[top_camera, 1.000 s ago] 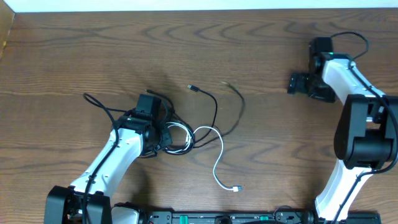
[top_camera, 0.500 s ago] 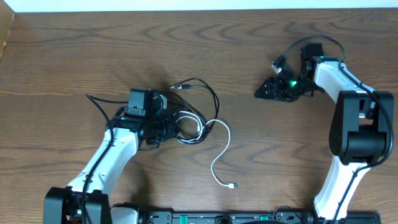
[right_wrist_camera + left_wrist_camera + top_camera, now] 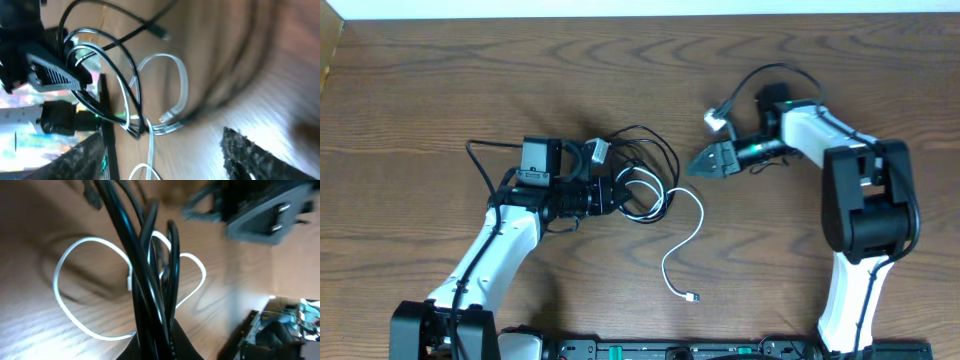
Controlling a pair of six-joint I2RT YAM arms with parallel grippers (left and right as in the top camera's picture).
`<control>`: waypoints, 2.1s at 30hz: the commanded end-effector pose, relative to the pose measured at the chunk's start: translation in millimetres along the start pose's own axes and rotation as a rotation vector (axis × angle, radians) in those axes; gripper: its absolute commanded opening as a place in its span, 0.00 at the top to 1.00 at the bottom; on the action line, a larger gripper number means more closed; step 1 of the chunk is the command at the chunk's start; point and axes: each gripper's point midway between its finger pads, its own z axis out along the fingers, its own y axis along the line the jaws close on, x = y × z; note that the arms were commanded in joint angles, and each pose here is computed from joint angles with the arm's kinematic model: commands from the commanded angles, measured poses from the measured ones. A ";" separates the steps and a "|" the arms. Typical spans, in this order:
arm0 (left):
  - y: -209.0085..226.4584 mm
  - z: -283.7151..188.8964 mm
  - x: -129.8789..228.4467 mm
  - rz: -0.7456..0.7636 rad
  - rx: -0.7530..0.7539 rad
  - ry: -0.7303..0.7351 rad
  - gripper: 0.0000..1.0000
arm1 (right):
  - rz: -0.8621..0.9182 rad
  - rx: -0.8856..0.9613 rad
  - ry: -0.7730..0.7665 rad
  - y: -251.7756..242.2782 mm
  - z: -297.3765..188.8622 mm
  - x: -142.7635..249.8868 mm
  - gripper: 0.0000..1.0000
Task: Untangle cables
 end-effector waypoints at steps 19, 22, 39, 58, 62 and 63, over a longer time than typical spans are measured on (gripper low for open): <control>-14.3 0.1 2.3 0.012 0.094 0.019 0.92 | -0.200 0.017 0.163 23.8 82.7 13.9 0.54; -14.0 0.1 2.3 0.012 0.093 0.018 0.92 | -0.131 0.227 0.197 -5.7 90.5 14.5 0.74; 93.4 -24.6 13.7 -0.313 -0.541 -0.072 0.86 | 0.059 0.757 0.182 -72.0 67.8 17.0 0.99; 35.8 -9.1 24.8 -0.097 -0.223 0.092 0.35 | -0.025 0.397 0.198 -19.0 95.1 14.0 0.99; 16.1 -7.7 18.6 -0.034 -0.120 0.090 0.32 | -0.081 0.289 0.203 4.1 97.7 13.2 0.99; 16.2 -7.5 16.9 -0.035 -0.121 0.083 0.32 | -0.094 0.264 0.202 10.8 97.9 12.6 0.99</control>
